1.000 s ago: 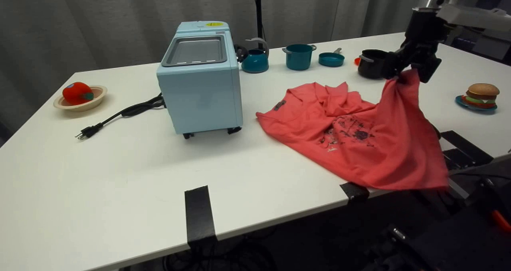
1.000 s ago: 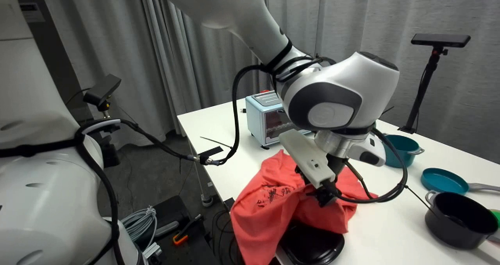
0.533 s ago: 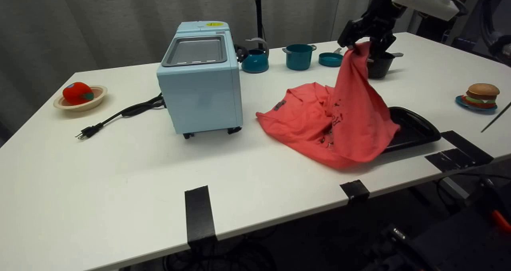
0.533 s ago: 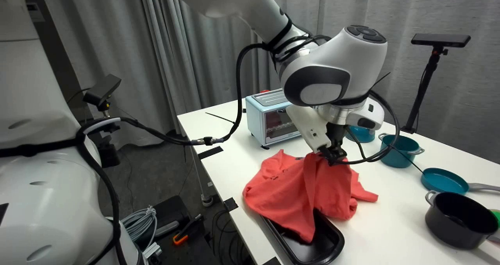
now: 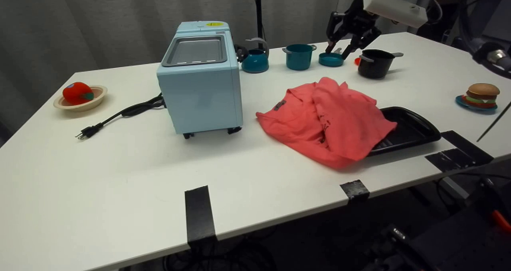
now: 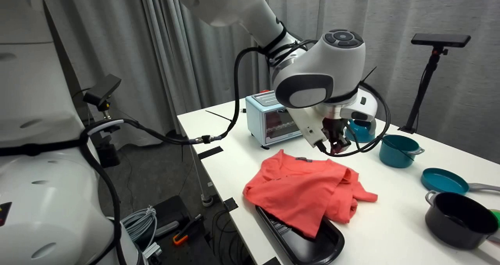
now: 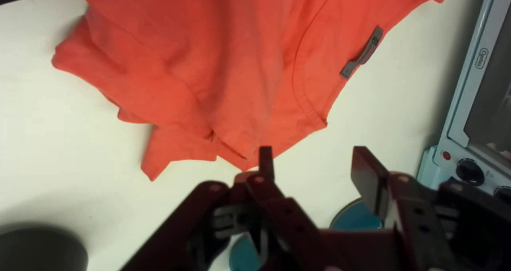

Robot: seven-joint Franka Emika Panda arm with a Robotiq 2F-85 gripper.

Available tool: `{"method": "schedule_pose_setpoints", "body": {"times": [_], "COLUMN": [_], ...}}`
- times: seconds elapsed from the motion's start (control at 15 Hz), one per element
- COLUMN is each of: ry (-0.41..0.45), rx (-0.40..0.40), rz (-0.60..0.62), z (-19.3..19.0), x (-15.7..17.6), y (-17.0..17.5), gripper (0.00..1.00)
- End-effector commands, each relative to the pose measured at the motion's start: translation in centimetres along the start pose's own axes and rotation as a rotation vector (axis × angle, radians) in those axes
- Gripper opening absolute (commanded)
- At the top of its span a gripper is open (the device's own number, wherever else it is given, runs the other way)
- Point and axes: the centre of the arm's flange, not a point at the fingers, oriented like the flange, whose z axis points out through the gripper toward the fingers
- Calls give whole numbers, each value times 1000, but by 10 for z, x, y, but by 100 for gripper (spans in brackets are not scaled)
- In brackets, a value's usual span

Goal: Fold the sweatshirt from bottom to top

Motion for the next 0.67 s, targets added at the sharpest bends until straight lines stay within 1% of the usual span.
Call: {"method": "schedule_pose_setpoints", "body": {"times": [0.0,0.13,0.47,0.6], "ry": [41,6,-136,-200], "rx": [-22,-51,-122,-136], "rz": [-6,-18,-8,-7], "z": [-1,3,20,24], "x": [-13,-21,-51,-64], "y": [10,24,77,99], "gripper": [86,99,100,100]}}
